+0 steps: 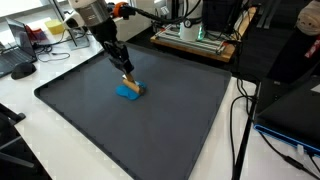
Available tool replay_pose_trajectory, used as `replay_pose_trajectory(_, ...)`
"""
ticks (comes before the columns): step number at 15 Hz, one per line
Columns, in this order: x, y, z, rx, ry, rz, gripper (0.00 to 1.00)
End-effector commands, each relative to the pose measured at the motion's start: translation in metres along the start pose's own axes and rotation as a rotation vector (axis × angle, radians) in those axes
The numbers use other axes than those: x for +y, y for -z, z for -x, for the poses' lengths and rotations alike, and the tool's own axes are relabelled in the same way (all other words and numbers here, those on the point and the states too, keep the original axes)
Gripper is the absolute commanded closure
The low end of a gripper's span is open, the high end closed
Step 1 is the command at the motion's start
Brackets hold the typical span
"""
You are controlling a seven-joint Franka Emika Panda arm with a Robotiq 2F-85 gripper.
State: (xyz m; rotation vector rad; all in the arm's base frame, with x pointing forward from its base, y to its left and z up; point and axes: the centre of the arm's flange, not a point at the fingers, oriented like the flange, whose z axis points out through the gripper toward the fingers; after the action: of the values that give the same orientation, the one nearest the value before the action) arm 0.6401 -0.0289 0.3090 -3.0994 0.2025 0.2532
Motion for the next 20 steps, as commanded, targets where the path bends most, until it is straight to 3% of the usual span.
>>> replay_pose_trajectory(1, -0.014, -0.042, -0.003, -0.143, 0.016, -0.058, 0.77)
replay_pose_trajectory(20, -0.023, -0.063, -0.021, -0.268, 0.031, -0.060, 0.77)
